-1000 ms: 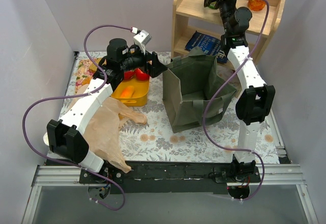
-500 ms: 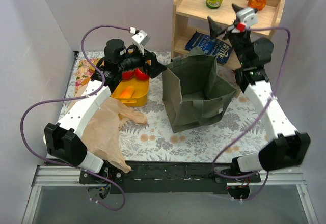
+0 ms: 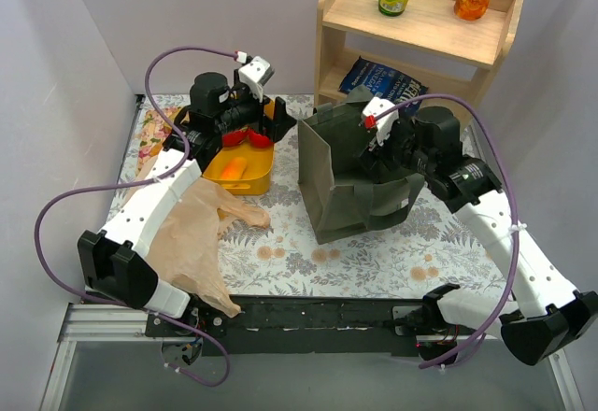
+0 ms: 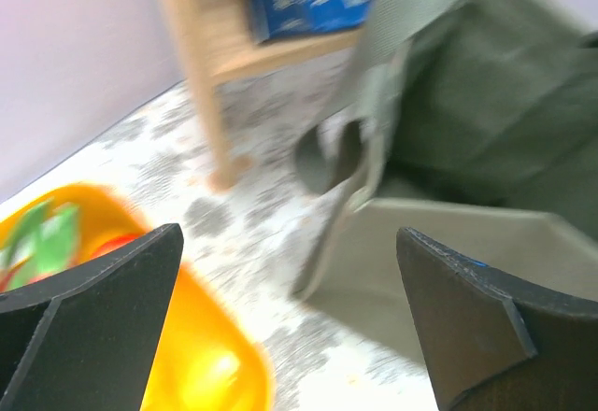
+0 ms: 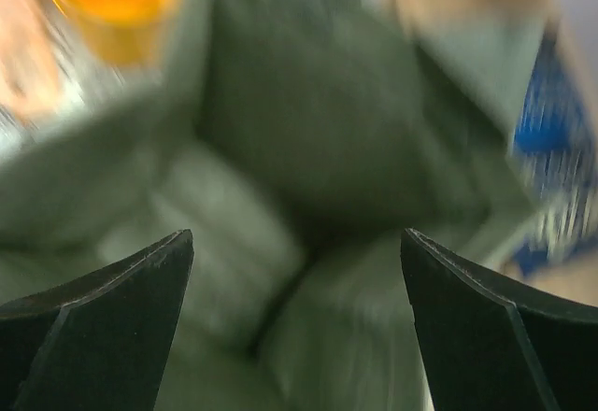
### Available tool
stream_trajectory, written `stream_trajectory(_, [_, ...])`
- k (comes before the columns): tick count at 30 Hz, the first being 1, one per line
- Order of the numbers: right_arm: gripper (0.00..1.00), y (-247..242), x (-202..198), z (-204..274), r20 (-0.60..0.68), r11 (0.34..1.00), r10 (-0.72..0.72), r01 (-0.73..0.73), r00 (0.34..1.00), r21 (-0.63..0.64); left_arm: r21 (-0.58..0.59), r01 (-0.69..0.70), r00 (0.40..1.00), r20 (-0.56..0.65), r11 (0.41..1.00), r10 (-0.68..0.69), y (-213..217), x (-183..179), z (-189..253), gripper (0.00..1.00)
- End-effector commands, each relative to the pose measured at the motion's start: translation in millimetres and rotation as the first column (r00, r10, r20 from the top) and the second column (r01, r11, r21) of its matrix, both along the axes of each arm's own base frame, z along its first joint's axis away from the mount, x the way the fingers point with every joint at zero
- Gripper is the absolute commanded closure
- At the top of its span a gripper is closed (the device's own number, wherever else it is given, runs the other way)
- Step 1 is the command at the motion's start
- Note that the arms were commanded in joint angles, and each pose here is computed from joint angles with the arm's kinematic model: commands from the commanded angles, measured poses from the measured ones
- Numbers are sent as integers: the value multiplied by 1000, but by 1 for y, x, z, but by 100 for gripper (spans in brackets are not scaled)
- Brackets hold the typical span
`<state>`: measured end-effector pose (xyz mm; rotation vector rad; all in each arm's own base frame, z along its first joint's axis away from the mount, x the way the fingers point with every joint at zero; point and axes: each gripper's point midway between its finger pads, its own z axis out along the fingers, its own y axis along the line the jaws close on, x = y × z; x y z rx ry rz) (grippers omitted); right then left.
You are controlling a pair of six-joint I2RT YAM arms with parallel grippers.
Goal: Untie the knot of the grocery bags and take out the mixed food
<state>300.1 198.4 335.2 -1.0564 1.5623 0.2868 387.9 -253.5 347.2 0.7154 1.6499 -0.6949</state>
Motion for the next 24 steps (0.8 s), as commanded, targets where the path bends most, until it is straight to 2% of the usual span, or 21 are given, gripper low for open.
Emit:
stream_trajectory(1, [2,-67,-19,-16,-96,947,-303,288,948,-145,155,-208,972,144,966,187,56,-6,18,2])
stream_trajectory(4, [2,-87,-35,-34,-105,920,-335,301,936,-251,222,-294,953,144,930,267,83,-7,1,2])
stream_trajectory(7, [2,-108,-50,-50,-150,865,-374,286,915,-412,271,-294,956,99,917,278,91,-12,-10,2])
stream_trajectory(9, [2,-116,-49,-44,-126,842,-394,302,911,-448,269,-295,955,72,917,286,92,-13,-16,2])
stream_trajectory(16, [2,-100,-34,-38,-179,860,-417,323,891,-394,215,-263,964,16,941,266,77,-8,-24,2])
stream_trajectory(20, [2,-87,-23,-34,-211,875,-420,332,883,-353,206,-271,962,28,940,271,77,-5,-18,2])
stream_trajectory(24, [2,-68,-15,-23,-211,915,-360,301,909,-268,204,-277,960,32,939,277,77,-3,-20,2])
